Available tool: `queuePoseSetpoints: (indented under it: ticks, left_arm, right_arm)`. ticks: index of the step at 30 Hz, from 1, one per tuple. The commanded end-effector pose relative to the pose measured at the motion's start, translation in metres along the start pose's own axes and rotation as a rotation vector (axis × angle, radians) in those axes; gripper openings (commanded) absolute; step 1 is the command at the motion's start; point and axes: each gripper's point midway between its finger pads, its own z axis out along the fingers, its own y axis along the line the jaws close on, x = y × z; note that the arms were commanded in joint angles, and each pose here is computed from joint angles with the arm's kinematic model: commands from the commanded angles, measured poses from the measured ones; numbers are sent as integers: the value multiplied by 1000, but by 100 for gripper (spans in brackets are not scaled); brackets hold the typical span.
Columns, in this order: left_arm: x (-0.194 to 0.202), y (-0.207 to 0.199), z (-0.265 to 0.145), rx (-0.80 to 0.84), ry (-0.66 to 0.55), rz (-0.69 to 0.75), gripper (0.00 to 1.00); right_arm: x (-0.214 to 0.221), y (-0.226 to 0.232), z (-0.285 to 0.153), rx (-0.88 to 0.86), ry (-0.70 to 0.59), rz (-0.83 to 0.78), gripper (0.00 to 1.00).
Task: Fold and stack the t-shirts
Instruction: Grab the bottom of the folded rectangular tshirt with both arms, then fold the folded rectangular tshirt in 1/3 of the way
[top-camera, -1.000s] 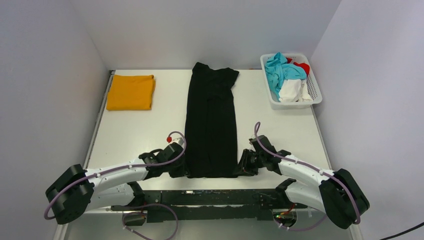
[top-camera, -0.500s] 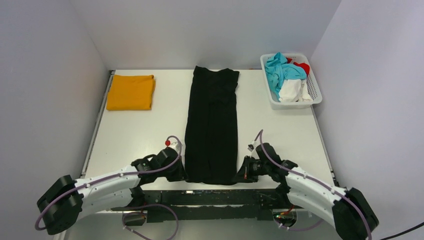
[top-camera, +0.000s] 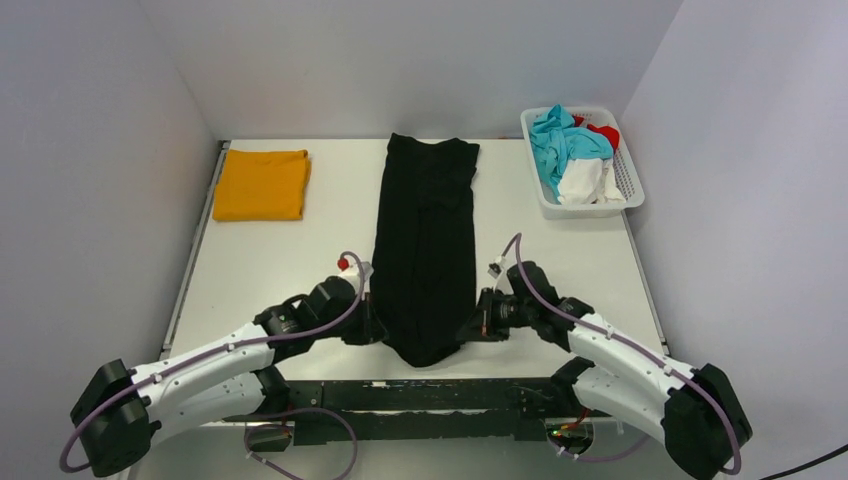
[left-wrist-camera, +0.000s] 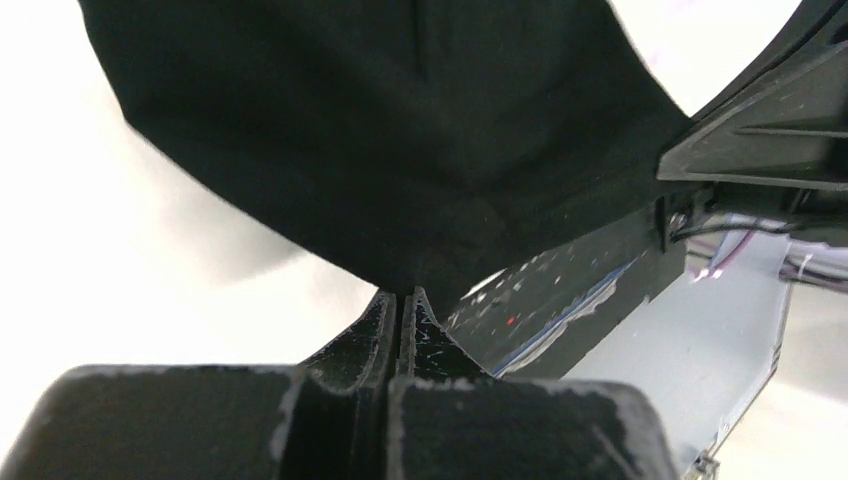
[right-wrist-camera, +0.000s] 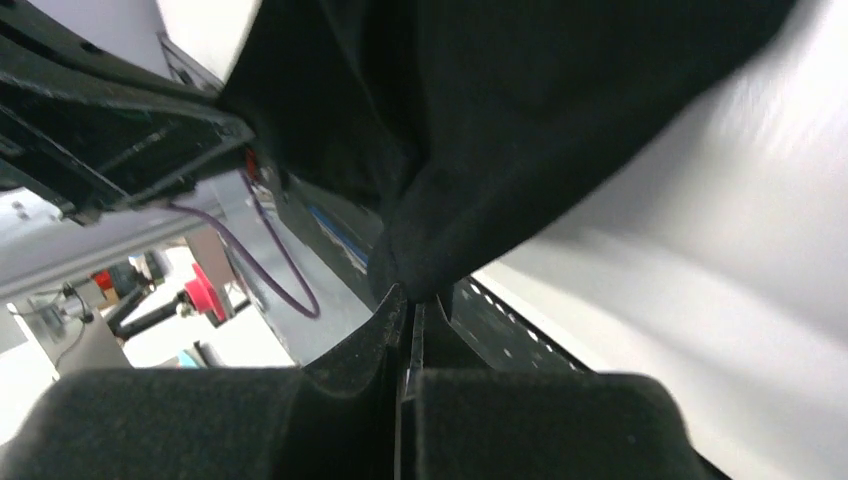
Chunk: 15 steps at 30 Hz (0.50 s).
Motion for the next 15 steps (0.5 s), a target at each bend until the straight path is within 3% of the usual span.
queuePoseSetpoints:
  ticks: [1,8,15]
  left_arm:
    - [-50,-17,-3,5,-125,59,0]
    - [-138,-15,-7,-36,-316,69,0]
    - [-213,-5,6,-82,-385,57,0]
  right_arm:
    - [-48,29,-5,-28,-118,-87,0]
    - [-119,46,-11,-67,-227,-111,0]
    - [-202,54,-15,-15,-385,-127,0]
